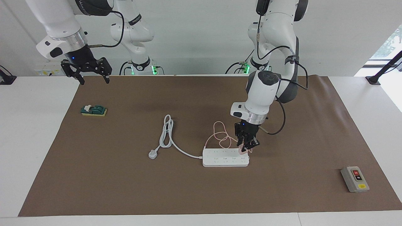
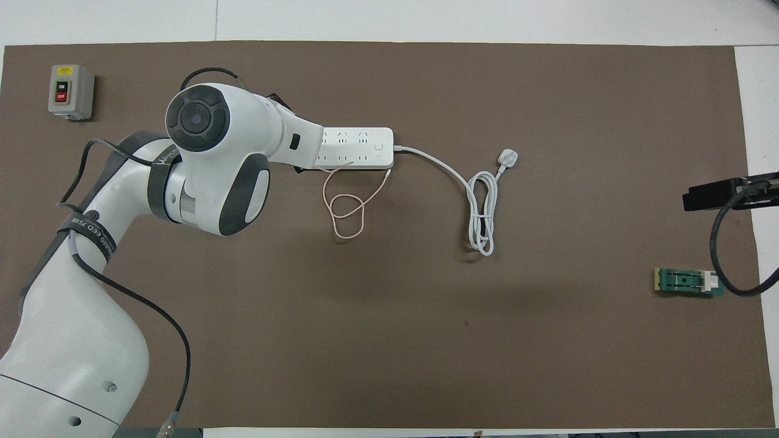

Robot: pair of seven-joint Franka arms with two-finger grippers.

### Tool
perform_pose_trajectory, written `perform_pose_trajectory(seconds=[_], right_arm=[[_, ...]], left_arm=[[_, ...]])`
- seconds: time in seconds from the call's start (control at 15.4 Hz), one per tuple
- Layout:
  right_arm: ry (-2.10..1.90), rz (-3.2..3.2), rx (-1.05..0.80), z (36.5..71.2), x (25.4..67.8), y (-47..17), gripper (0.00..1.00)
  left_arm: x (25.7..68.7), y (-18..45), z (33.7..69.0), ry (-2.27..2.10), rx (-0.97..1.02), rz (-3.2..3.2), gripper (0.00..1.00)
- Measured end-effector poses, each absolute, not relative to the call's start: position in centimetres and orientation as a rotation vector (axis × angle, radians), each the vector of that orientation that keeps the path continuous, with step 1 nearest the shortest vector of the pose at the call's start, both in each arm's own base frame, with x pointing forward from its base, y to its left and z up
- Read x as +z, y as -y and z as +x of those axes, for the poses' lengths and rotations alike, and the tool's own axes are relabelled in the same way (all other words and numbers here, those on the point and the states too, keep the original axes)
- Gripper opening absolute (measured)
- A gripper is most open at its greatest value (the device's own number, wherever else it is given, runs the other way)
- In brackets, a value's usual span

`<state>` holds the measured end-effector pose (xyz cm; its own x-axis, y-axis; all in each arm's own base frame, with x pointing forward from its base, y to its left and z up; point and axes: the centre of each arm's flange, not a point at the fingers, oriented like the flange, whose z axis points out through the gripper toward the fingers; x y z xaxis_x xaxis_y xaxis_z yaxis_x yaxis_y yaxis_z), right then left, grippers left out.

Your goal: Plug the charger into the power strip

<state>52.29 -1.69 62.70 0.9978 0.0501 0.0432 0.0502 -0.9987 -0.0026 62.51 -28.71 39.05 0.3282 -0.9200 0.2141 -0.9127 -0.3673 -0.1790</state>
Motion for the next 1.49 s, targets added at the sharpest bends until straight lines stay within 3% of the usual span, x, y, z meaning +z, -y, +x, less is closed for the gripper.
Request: perform_pose_trajectory(seconds=[1.49], right_arm=[[-0.075,-3.133,0.043,51.5,62.6,2.0,1.0]], left_arm=[[38.2,26.1,62.9,-1.732,-0.31,-2.55,0.31]])
